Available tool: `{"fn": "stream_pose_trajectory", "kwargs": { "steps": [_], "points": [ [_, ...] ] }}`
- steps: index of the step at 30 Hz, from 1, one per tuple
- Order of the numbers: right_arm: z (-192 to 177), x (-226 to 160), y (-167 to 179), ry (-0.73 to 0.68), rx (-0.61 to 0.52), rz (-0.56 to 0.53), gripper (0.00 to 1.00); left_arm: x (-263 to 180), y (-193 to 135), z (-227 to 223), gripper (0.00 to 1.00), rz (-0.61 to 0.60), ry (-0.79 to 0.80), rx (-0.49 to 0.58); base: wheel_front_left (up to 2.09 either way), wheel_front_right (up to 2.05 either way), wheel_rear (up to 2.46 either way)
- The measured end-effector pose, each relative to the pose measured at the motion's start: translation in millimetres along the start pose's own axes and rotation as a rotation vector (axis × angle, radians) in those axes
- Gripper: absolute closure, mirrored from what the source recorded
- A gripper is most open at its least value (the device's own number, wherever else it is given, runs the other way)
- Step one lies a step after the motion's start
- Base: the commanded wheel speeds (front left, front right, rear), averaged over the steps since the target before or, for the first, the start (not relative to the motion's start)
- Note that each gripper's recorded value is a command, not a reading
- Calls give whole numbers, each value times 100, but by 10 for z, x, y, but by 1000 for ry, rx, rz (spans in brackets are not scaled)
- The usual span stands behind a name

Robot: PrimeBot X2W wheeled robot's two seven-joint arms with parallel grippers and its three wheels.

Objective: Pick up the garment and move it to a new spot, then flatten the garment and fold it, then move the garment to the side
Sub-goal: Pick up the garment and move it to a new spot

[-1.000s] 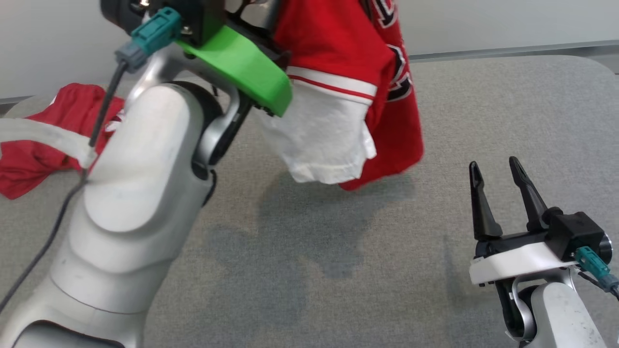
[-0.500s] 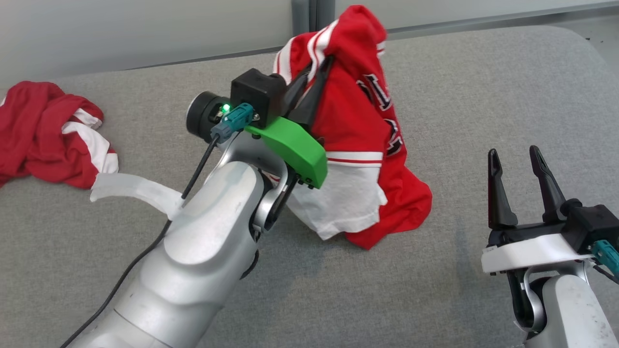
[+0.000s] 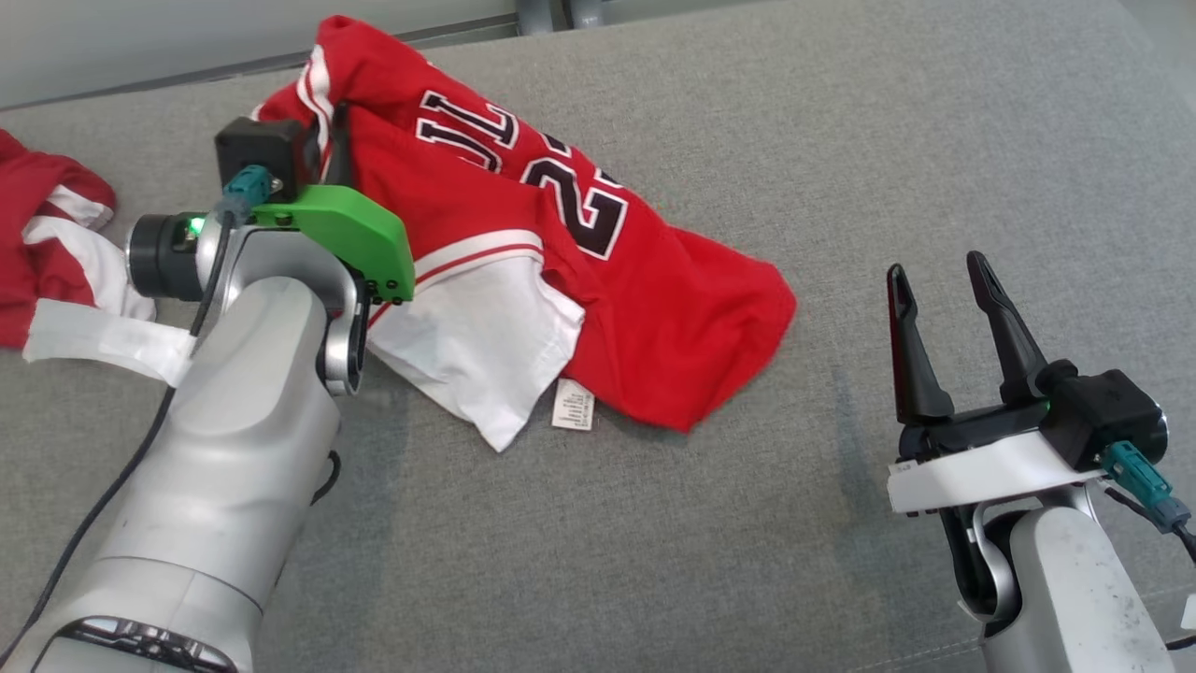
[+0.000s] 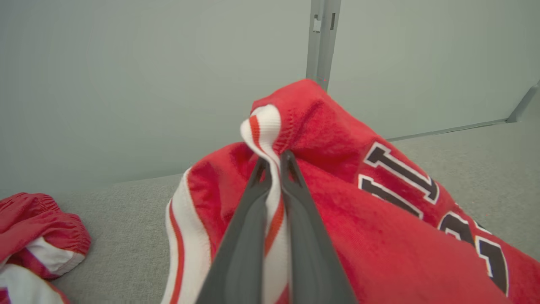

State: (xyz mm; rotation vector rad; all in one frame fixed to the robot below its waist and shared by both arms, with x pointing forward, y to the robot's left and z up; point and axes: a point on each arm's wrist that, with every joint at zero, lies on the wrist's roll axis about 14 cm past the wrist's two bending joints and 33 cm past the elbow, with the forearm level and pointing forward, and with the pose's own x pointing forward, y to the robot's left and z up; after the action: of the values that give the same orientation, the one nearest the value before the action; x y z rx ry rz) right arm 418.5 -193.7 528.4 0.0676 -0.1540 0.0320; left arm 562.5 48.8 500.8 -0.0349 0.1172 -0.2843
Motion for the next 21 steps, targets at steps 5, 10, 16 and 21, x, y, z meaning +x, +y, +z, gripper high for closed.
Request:
{"fn": "stream_pose_trajectory", "kwargs": {
  "steps": [5, 10, 16, 21],
  "points": [
    [-87, 33, -6, 21, -3, 2, 0, 147, 143, -173, 100, 41, 41, 1, 0, 0, 0],
    [-133, 34, -47, 35, -10, -8, 0, 221, 247, -385, 50, 62, 104, 18, 0, 0, 0],
    [-151, 52, -55, 38, -14, -9, 0, 176, 375, -524, 0, 91, 145, -9, 0, 0, 0],
    [-129, 92, 20, 28, -12, 12, 0, 90, 517, -433, 0, 112, 125, -34, 0, 0, 0]
  ]
}}
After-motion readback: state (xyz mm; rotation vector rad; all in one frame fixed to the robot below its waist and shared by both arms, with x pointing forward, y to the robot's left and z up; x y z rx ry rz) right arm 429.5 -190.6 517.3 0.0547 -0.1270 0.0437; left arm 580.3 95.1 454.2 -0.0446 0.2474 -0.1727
